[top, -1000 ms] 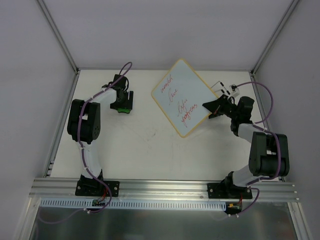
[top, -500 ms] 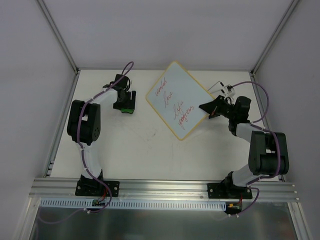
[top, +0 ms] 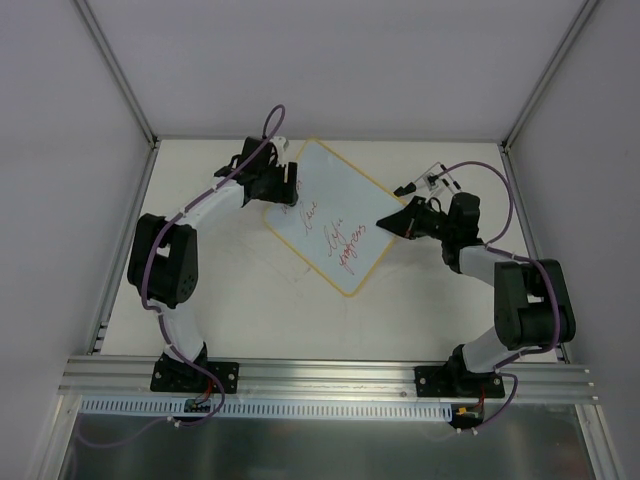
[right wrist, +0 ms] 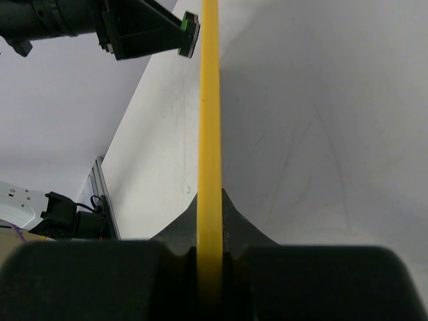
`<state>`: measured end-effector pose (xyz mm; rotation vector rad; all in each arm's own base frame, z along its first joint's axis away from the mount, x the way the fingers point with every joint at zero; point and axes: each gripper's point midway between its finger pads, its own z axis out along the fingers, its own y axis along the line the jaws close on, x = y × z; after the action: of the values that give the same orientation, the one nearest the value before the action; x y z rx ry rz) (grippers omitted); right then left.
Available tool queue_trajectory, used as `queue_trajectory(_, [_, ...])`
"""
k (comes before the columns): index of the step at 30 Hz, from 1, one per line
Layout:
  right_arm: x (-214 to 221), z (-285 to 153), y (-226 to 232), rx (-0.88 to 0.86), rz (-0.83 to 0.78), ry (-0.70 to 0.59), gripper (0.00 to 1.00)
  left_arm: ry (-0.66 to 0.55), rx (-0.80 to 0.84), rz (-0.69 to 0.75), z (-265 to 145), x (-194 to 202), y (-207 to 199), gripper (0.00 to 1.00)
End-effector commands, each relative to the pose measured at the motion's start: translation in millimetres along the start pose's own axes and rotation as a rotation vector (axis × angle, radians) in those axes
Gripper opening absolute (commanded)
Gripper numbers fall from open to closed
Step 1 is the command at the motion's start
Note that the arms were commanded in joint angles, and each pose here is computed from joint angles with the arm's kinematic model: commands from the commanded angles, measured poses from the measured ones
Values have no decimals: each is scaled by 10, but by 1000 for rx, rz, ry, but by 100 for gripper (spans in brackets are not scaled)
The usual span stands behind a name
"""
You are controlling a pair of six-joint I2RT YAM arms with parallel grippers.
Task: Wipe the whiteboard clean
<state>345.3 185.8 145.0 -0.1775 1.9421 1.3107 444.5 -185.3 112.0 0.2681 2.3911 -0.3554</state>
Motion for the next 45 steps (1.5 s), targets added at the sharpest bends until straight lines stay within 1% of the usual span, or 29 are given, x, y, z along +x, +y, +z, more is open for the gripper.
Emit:
queue_trajectory(1, [101, 60, 76, -44, -71, 39, 0, -141, 62, -56, -116, -410, -148, 45])
queue_trajectory(8, [143, 119, 132, -55, -76, 51, 0, -220, 45, -263, -91, -674, -173, 40])
queue_trajectory(15, [160, 168, 172, -66, -82, 61, 0, -279, -33, -345, -38, -839, -48, 37])
queue_trajectory(19, [187, 192, 191, -69, -84, 67, 0, -265, -54, -404, 82, -772, -6, 36])
queue_trajectory(22, [190, 206, 195, -66, -86, 65, 0, -215, -70, -462, 237, -530, 18, 33])
queue_trajectory(23, [195, 205, 187, -62, -84, 65, 0, -207, -73, -499, 259, -474, 22, 32])
queue_trajectory(25, [187, 213, 201, -61, -91, 61, 0, -190, -81, -529, 322, -295, 39, 30])
queue_trajectory(26, [186, 215, 207, -62, -93, 60, 0, -195, -82, -543, 305, -272, 25, 30])
queue_trajectory(29, [191, 224, 210, -60, -95, 60, 0, -168, -123, -567, 323, -37, 82, 27])
queue_trajectory(35, [193, 229, 212, -55, -103, 56, 0, -103, -188, -585, 296, 423, 211, 24])
queue_trajectory(43, [212, 246, 217, -53, -114, 58, 0, -52, -231, -636, 200, 821, 300, 23])
queue_trajectory(45, [216, 254, 226, -57, -118, 60, 0, -55, -229, -660, 186, 816, 304, 23])
